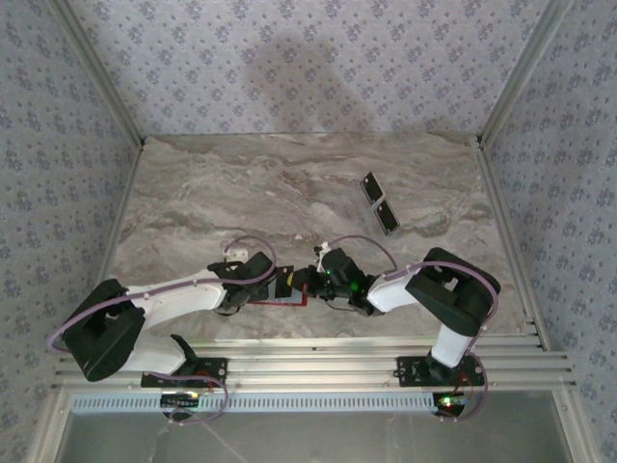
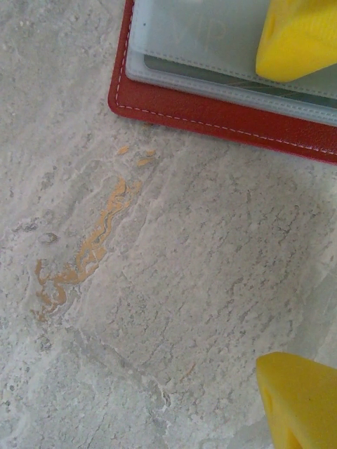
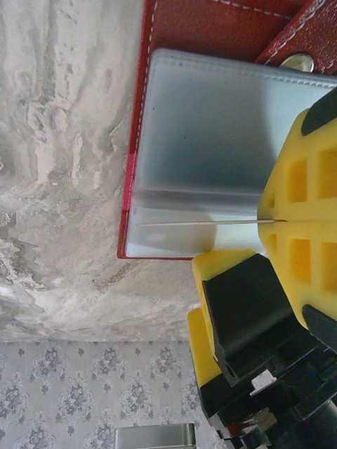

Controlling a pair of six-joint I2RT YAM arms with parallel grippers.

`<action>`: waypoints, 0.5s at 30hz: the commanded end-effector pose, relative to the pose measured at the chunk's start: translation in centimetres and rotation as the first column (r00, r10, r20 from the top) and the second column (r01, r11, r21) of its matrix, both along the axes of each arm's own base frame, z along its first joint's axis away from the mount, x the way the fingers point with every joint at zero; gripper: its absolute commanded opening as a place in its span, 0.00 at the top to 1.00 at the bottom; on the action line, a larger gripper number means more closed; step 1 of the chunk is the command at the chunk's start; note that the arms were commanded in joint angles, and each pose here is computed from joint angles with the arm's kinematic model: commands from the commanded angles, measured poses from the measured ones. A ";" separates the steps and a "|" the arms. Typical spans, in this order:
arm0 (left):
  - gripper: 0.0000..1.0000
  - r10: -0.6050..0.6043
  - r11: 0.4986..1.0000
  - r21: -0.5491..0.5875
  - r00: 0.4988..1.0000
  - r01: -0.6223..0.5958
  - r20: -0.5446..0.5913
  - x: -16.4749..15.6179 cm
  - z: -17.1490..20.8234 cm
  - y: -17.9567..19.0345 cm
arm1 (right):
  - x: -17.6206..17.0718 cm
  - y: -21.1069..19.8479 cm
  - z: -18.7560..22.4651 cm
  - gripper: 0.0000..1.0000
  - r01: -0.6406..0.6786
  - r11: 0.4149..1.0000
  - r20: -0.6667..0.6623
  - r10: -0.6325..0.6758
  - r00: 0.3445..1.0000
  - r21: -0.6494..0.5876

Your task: Put the credit cards into the card holder

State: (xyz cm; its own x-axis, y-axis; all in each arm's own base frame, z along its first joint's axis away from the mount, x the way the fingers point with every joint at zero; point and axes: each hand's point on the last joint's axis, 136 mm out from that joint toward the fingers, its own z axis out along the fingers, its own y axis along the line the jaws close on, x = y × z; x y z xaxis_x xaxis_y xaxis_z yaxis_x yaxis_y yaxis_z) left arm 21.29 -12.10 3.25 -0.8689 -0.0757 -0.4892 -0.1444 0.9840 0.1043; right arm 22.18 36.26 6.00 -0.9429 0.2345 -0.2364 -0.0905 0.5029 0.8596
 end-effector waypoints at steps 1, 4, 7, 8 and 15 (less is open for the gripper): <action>0.00 -0.004 0.998 0.062 0.998 0.008 -0.064 -1.7 -1.3 1.5 | 0.2 0.0 -0.2 1.00 0.016 1.000 -0.008 -0.016 1.000 0.011; 0.00 -0.004 0.998 0.063 0.998 0.008 -0.063 -1.6 -1.3 1.5 | 0.1 0.0 -0.5 1.00 0.015 1.000 -0.015 -0.015 1.000 0.010; 0.00 -0.004 0.998 0.063 0.998 0.008 -0.063 -1.6 -1.3 1.5 | 0.2 0.1 -0.8 1.00 0.018 1.000 -0.021 -0.017 1.000 0.010; 0.00 -0.004 0.998 0.065 0.998 0.008 -0.063 -1.6 -1.3 1.6 | 0.2 0.1 -0.8 1.00 0.017 1.000 -0.022 -0.017 1.000 0.011; 0.00 -0.002 0.998 0.063 0.998 0.006 -0.062 -1.6 -1.3 1.5 | 0.1 0.4 -1.3 1.00 0.015 1.000 -0.037 -0.014 0.999 0.025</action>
State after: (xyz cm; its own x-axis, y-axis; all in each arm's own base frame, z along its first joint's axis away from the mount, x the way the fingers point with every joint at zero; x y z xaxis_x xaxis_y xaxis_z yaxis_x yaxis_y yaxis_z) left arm 21.28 -12.12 3.25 -0.8689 -0.0750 -0.4892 -0.1437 0.9841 0.1043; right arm 22.33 36.49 4.94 -0.9457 0.2481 -0.2101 -0.0623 0.4962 0.8660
